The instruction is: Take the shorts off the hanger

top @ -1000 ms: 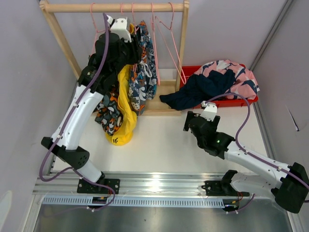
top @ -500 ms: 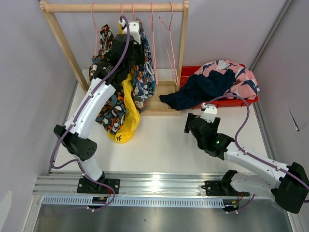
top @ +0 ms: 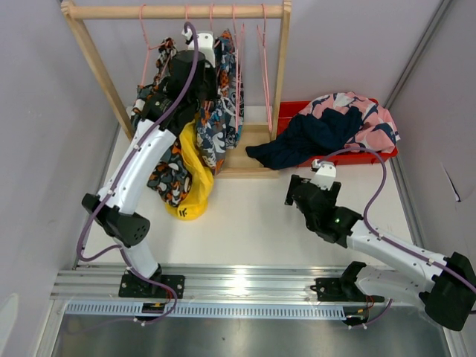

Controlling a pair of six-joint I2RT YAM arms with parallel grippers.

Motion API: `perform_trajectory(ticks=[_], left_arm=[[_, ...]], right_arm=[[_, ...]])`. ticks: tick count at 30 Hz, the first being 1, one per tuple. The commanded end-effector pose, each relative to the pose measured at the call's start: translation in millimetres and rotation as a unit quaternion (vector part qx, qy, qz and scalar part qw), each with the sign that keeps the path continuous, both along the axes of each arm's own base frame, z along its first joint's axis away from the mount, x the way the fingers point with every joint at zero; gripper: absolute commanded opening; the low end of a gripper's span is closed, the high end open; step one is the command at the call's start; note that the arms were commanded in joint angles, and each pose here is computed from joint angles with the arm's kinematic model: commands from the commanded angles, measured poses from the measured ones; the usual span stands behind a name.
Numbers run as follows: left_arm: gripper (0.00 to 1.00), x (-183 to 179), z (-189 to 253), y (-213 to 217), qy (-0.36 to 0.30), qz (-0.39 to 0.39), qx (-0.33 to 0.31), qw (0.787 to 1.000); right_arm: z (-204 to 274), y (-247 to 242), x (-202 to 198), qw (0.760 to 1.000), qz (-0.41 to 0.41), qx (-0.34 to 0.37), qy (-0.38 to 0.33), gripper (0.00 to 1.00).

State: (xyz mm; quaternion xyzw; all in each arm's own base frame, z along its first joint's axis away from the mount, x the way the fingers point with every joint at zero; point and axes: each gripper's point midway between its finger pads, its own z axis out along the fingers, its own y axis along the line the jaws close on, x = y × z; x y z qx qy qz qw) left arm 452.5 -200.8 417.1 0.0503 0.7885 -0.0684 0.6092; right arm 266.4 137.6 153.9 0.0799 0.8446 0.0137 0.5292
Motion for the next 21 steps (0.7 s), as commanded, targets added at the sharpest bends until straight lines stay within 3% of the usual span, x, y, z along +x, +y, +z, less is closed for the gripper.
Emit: perform_trajectory(ticks=[1,6,11,17,21], left_arm=[[0.0,-32.5,69.5,11.7,-0.062,-0.011,-0.011,0.998],[0.0,-72.4,137.1,35.3,-0.126,-0.008,-0.026,0.992],[0.0,-112.1,144.1,53.5,-0.125,-0.018,-0.034,0.991],[0.0,-177.6,80.8,70.2,-0.067,-0.065,-0.02,0.995],[0.0,-228.4,49.9,81.9,-0.035,-0.111,-0.031,0.993]], right_arm=[[9.1,-5.7,3.0,0.999,-0.025,0.021,-0.025,1.0],[20.4,-2.7,6.7,0.999,-0.019,0.02,-0.039,0.99],[46.4,-1.9,11.7,0.998,-0.009,0.014,-0.063,0.99],[102.7,8.6,9.1,0.993,0.046,0.033,-0.107,0.99],[146.0,31.1,-8.6,0.974,0.16,0.051,-0.152,0.99]])
